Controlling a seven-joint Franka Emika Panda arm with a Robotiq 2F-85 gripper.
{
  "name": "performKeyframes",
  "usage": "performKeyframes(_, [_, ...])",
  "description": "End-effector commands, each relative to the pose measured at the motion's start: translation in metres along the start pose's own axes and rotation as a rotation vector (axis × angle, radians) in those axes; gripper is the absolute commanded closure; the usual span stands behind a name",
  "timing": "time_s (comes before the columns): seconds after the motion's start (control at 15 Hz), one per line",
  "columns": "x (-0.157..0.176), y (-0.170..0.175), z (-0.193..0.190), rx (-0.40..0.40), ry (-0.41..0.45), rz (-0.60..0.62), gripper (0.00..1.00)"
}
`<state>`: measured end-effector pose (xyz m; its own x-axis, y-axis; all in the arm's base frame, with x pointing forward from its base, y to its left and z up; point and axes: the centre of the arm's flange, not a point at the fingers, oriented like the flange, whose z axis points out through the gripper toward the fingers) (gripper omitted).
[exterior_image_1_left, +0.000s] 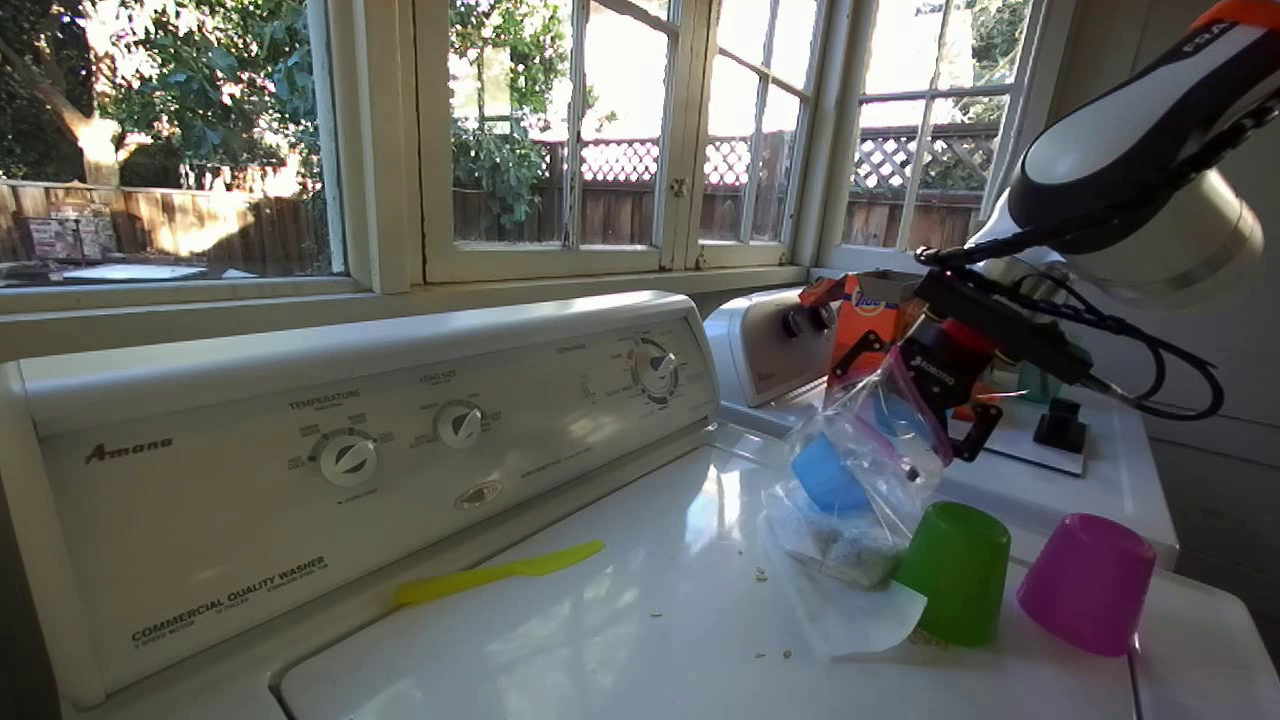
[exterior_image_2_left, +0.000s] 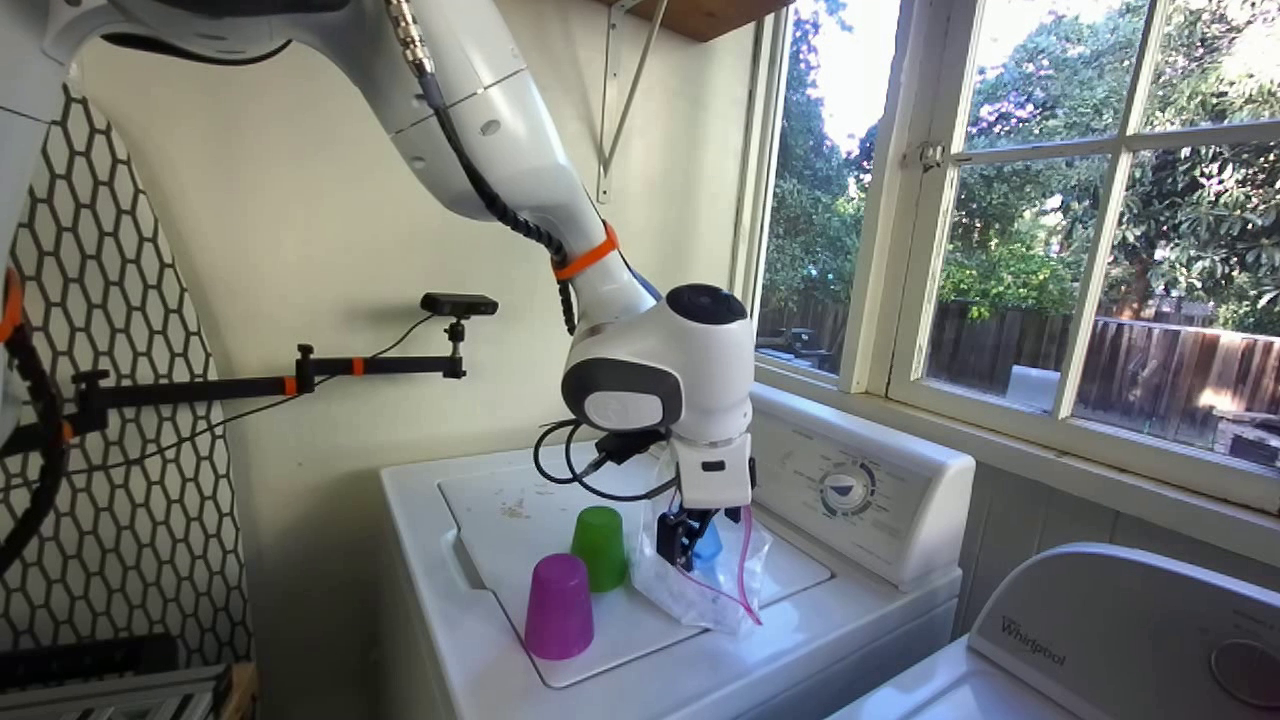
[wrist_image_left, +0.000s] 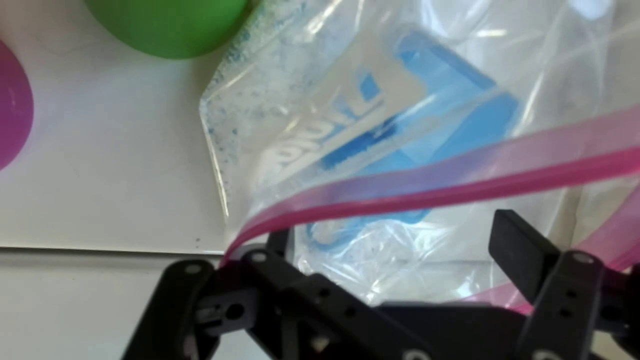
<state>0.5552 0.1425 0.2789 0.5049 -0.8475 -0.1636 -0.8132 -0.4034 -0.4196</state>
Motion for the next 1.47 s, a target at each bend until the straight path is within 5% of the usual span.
performKeyframes(0.0, [-0.009,0.005,0.006,-0.036,-0.048,-0.022,0.00])
performKeyframes(0.8, [-0.006,0.014,0.033,-0.064,-0.048,0.004,0.04])
performKeyframes(1.4, [0.008,0.016,0.037,-0.004,0.024,0.047,0.00])
